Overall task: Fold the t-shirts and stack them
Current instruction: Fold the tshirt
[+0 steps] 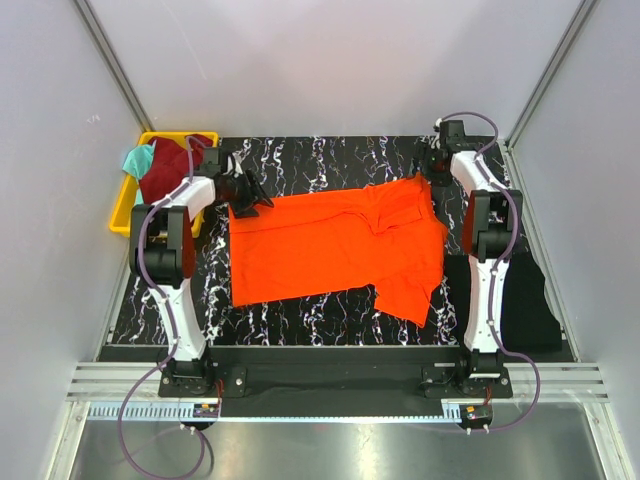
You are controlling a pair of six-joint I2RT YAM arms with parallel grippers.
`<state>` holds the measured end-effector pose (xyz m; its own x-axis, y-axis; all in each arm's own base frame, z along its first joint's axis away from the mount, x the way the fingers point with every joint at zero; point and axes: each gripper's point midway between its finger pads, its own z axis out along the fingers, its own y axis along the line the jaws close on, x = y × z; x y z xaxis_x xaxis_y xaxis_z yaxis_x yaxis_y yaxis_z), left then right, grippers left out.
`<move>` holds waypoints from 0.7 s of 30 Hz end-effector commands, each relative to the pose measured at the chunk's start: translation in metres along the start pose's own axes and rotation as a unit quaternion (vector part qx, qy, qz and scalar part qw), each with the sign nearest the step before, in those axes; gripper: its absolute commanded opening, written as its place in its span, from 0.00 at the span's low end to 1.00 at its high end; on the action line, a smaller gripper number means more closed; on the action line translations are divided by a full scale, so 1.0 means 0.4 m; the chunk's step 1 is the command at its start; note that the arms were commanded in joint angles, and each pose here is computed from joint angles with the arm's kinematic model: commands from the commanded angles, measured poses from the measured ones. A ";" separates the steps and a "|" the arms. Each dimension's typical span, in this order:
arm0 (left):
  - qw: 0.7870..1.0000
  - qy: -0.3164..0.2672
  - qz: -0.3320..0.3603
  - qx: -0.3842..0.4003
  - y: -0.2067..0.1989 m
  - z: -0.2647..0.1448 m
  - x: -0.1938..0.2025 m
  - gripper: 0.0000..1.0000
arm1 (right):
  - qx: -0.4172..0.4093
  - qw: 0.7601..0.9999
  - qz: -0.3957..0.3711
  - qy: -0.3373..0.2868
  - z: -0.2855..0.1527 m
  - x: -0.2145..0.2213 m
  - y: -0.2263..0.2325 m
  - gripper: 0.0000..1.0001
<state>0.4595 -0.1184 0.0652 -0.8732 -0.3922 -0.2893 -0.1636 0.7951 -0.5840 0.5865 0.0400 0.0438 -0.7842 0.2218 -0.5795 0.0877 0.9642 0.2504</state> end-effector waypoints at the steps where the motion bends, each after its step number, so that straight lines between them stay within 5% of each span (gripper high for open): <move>1: 0.999 -0.033 0.001 0.004 0.003 -0.012 -0.049 0.61 | -0.011 1.000 -0.003 -0.007 0.001 -0.028 0.007 0.85; 11: 0.999 -0.011 -0.029 -0.009 0.070 0.027 -0.029 0.61 | 0.028 0.999 0.024 0.019 0.024 -0.005 -0.067 0.69; 15: 0.999 -0.015 -0.051 -0.011 0.108 0.037 -0.049 0.61 | 0.026 0.998 0.047 0.021 0.039 -0.019 -0.075 0.43; 16: 0.998 -0.016 -0.055 -0.010 0.114 0.038 -0.055 0.61 | 0.027 0.998 0.054 0.026 0.040 -0.017 -0.075 0.27; 19: 0.998 -0.018 -0.062 -0.009 0.127 0.047 -0.066 0.61 | 0.035 0.996 0.079 0.016 0.052 -0.036 -0.081 0.11; 21: 0.998 -0.027 -0.064 -0.012 0.135 0.050 -0.088 0.62 | 0.037 0.995 0.092 0.002 0.058 -0.061 -0.081 0.10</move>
<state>0.4734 -0.0851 0.0360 -0.8417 -0.4929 -0.2205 -0.2731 0.7408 -0.6137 0.6045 0.0138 0.0223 -0.7922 0.3415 -0.5058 0.2177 0.9324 0.2885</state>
